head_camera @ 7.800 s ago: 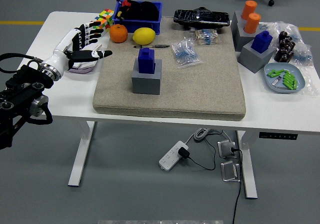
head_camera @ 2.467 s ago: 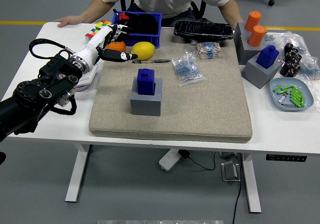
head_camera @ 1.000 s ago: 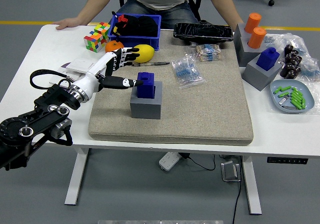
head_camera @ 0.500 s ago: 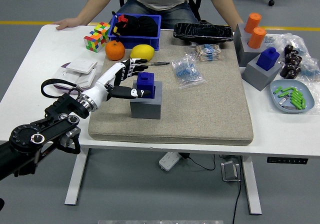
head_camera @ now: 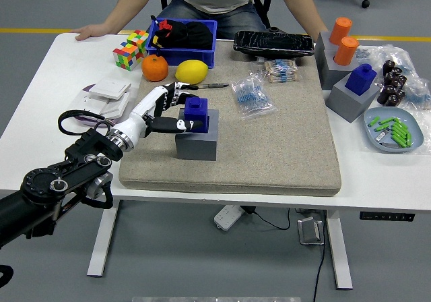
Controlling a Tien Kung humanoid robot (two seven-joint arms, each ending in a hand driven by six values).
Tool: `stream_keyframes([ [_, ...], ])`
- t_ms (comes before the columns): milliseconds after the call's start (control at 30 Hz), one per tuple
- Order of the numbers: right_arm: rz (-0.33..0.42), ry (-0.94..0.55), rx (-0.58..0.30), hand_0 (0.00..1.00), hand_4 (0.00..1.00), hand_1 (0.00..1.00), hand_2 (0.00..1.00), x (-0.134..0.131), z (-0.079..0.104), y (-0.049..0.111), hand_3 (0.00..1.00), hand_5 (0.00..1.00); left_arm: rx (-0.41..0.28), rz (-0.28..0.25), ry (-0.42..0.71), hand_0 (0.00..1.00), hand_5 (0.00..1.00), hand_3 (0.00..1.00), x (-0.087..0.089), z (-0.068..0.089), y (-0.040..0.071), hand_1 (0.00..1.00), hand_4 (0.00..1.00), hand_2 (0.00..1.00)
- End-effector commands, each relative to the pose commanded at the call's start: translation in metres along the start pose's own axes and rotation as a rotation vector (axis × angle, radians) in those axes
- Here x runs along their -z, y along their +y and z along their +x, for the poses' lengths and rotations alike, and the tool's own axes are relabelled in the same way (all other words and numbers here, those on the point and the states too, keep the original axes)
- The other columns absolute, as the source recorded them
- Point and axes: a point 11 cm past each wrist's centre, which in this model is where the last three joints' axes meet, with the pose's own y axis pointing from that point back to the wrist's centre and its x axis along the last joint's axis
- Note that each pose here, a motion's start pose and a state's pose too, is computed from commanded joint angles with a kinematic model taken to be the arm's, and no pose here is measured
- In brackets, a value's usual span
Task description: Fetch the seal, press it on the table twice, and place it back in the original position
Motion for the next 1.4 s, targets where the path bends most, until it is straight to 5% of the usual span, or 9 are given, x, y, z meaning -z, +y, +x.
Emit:
stream_keyframes([
  [500, 0.0, 0.001, -0.001, 0.755, 0.785, 0.699, 0.68, 0.0, 0.0, 0.0, 0.639, 0.52, 0.002, 0.002, 0.011, 0.67, 0.002, 0.654, 0.004, -0.003, 0.002, 0.589, 0.835, 0.519],
  [533, -0.001, 0.0, -0.001, 0.754, 0.785, 0.699, 0.68, 0.0, 0.0, 0.0, 0.639, 0.52, 0.001, 0.001, 0.01, 0.652, 0.002, 0.584, 0.004, -0.004, 0.002, 0.52, 0.761, 0.465],
  [700, -0.002, 0.002, -0.002, 0.754, 0.785, 0.699, 0.68, 0.0, 0.001, 0.0, 0.639, 0.52, -0.023, -0.026, 0.0, 0.652, 0.002, 0.584, 0.0, -0.003, 0.001, 0.52, 0.761, 0.465],
  [733, -0.002, 0.002, -0.002, 0.754, 0.785, 0.699, 0.68, 0.0, 0.001, 0.0, 0.639, 0.52, -0.031, -0.033, -0.002, 0.635, 0.002, 0.514, -0.001, -0.002, 0.0, 0.457, 0.658, 0.41],
  [1100, -0.001, 0.002, -0.003, 0.754, 0.784, 0.699, 0.68, 0.001, 0.001, 0.0, 0.639, 0.522, -0.084, -0.104, 0.007, 0.612, 0.002, 0.487, -0.012, 0.003, 0.0, 0.437, 0.636, 0.381],
  [1233, 0.001, 0.0, -0.003, 0.754, 0.784, 0.699, 0.681, 0.001, 0.001, 0.0, 0.638, 0.522, -0.095, -0.141, 0.011, 0.609, 0.002, 0.489, -0.025, 0.013, 0.004, 0.436, 0.631, 0.376],
  [1400, 0.001, -0.006, -0.006, 0.754, 0.784, 0.699, 0.68, 0.001, 0.002, 0.0, 0.639, 0.521, -0.147, -0.192, -0.008, 0.608, 0.002, 0.497, -0.041, 0.044, 0.018, 0.437, 0.641, 0.378],
])
